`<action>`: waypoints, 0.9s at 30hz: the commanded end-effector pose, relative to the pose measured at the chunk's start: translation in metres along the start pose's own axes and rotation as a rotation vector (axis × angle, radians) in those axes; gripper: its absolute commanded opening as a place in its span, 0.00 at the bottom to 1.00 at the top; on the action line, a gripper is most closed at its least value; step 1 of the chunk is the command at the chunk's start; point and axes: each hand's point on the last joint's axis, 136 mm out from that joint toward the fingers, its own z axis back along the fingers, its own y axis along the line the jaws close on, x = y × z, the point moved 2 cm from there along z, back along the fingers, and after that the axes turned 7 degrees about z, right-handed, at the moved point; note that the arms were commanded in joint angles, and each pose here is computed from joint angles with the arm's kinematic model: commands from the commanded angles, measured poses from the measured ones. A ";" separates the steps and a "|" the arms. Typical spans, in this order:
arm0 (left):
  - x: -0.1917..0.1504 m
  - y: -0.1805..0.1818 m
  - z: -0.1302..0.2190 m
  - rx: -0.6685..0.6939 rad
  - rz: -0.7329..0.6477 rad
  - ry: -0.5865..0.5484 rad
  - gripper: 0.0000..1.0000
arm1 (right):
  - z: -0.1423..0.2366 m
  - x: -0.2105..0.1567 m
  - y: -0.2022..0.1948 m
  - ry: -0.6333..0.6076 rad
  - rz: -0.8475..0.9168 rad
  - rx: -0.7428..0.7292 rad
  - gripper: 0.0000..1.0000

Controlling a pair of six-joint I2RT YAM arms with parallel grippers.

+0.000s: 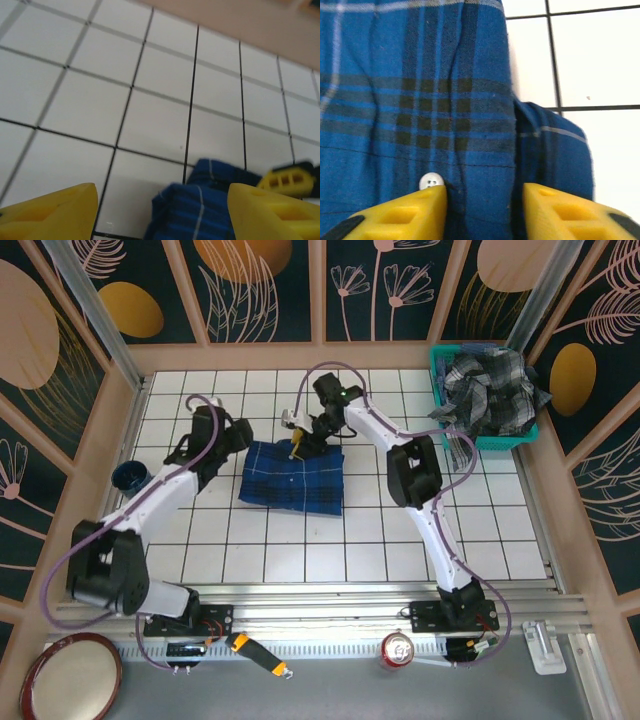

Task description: Fold and stack the long sleeve shirts

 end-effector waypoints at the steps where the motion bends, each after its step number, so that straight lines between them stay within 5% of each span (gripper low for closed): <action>1: -0.019 -0.009 -0.028 -0.022 -0.042 0.118 0.67 | 0.041 0.046 -0.039 -0.022 0.092 -0.253 0.47; 8: -0.033 -0.014 -0.063 -0.032 -0.053 0.193 0.67 | 0.092 0.061 -0.050 0.017 0.012 -0.529 0.66; 12: -0.044 -0.006 -0.078 0.006 -0.048 0.227 0.62 | 0.105 0.069 -0.028 -0.030 -0.258 -0.707 0.74; 17: -0.060 0.012 -0.099 0.100 -0.037 0.266 0.36 | 0.057 0.048 0.045 -0.062 -0.410 -0.742 0.71; 27: -0.074 0.039 -0.092 0.210 0.004 0.269 0.53 | 0.021 -0.046 0.090 -0.036 -0.627 -0.725 0.68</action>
